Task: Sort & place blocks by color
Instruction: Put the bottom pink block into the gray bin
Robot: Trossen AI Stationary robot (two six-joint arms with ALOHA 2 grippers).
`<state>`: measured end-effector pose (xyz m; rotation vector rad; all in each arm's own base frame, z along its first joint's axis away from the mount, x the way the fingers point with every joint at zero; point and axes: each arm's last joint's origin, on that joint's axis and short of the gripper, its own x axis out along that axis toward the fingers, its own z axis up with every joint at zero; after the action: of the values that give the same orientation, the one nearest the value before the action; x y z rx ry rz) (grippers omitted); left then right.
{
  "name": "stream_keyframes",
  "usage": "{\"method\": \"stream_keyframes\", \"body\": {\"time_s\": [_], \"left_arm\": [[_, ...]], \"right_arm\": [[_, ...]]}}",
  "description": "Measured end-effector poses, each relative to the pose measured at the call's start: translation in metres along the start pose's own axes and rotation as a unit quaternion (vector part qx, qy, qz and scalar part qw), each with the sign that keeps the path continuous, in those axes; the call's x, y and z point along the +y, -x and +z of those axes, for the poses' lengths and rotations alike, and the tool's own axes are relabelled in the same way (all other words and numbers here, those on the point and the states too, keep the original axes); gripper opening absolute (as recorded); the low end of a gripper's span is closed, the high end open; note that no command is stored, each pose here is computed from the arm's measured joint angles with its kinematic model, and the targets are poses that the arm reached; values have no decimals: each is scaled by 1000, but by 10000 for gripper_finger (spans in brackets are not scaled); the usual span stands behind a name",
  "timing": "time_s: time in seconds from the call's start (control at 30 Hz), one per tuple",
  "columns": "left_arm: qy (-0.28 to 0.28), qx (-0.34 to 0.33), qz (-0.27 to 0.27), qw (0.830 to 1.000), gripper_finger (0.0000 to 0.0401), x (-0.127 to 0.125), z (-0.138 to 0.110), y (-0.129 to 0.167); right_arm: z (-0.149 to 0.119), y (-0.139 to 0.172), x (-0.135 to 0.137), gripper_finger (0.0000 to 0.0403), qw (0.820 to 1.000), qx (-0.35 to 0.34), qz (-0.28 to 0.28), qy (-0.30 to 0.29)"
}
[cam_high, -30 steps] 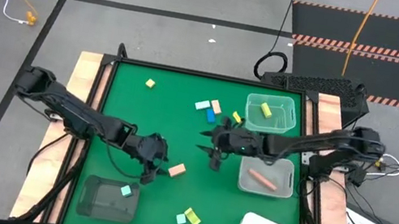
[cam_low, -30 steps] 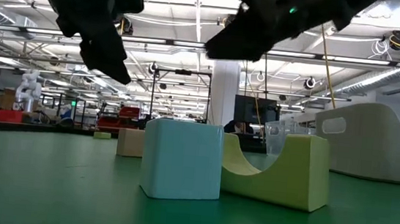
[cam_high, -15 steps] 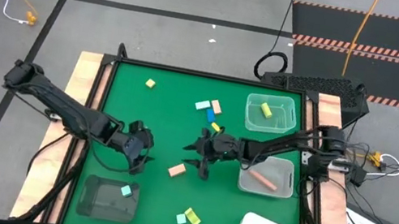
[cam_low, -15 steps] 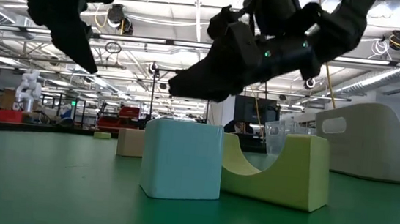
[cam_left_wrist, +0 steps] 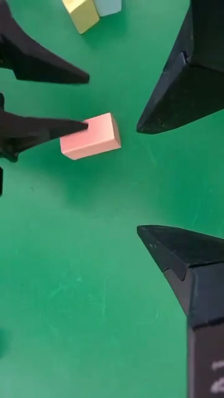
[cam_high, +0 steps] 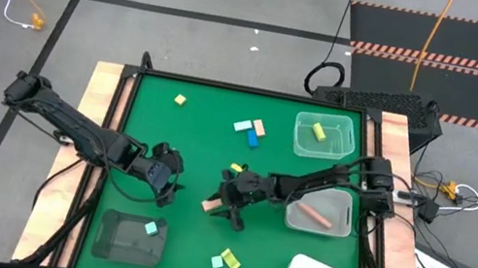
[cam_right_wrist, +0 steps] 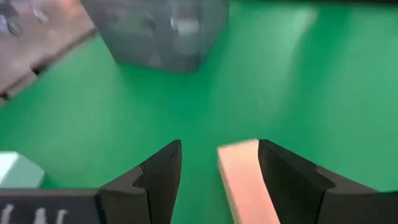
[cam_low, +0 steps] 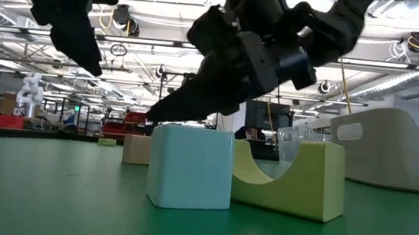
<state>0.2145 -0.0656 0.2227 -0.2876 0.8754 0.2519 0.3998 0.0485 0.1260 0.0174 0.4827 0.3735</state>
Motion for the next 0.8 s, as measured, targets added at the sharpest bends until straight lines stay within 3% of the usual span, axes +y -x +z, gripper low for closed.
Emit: {"method": "stream_keyframes", "body": {"time_s": [0.33, 0.5, 0.8], "left_arm": [[16, -3, -2, 1000, 253, 0, 1, 0], [22, -9, 6, 1000, 253, 0, 1, 0], [99, -37, 20, 994, 253, 0, 4, 0]], "right_arm": [[-6, -2, -5, 207, 998, 59, -4, 27], [-8, -7, -7, 207, 997, 49, -29, 48], [-16, -9, -9, 208, 997, 63, -45, 17]]}}
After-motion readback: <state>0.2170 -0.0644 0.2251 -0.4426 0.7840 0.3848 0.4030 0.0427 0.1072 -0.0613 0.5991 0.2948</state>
